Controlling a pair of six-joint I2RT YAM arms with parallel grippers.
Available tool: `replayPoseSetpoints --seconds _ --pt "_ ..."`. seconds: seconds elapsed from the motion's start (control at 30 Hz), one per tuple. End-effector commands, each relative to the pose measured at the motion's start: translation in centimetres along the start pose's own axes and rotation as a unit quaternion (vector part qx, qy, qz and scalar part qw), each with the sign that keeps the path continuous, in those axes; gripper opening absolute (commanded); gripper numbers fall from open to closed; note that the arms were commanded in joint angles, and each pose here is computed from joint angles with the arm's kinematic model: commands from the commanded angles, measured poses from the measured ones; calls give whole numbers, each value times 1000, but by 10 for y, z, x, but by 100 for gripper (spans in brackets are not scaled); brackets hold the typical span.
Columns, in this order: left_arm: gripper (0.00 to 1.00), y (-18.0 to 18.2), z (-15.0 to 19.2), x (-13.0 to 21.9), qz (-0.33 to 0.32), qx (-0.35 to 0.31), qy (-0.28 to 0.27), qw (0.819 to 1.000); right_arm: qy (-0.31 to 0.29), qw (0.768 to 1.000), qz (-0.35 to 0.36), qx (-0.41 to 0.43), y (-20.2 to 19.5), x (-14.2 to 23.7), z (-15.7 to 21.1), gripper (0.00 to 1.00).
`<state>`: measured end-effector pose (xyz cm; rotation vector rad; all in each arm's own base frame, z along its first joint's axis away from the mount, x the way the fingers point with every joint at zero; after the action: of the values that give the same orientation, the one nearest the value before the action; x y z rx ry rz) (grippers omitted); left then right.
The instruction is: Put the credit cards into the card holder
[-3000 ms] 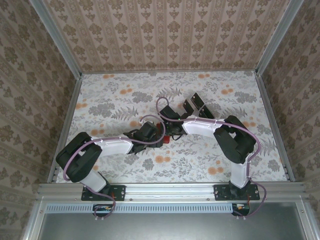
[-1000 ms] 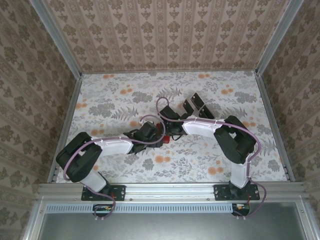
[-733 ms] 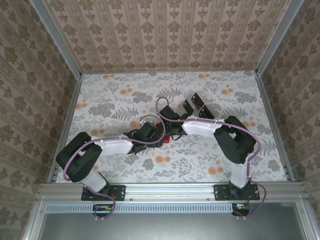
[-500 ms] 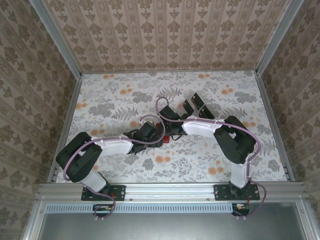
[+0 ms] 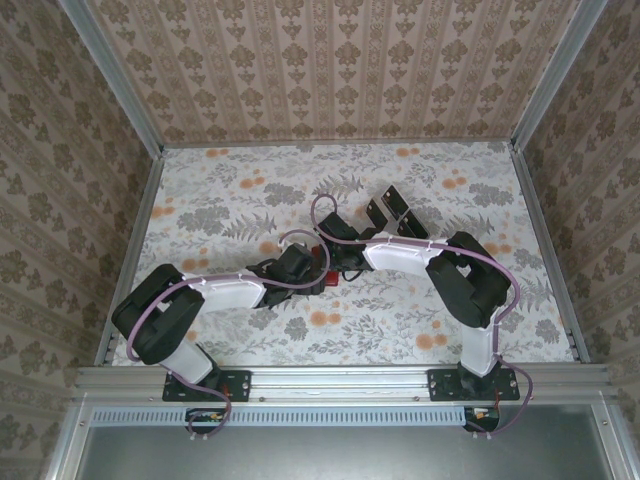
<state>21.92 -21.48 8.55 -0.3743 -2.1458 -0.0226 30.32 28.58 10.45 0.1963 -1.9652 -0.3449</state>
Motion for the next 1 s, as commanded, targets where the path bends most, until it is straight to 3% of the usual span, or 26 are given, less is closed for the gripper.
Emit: replayPoseSetpoints --seconds 0.0,0.4,0.6,0.97 --pt "96 6 20 -11 11 17 36 999 71 997 29 19 -7 -41 55 0" --pt "96 24 -4 35 39 94 -59 993 80 995 62 25 -18 -44 60 0" --pt "96 47 -2 60 22 139 -112 984 81 994 72 30 -20 -45 60 0" --pt "96 77 18 53 -23 171 -68 983 89 990 100 55 -18 -49 63 0"
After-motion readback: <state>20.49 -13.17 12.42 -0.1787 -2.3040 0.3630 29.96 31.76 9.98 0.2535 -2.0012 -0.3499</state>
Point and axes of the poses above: each hand's point on the last joint's axis, 136 mm out from that joint toward the fingers, its own x axis back along the fingers, its own y axis along the line the jaws close on, z = x × y, the point moved 8 cm from there along x, back along the fingers, and after that the axes turned 5 degrees about -x, right-handed, at the moved point
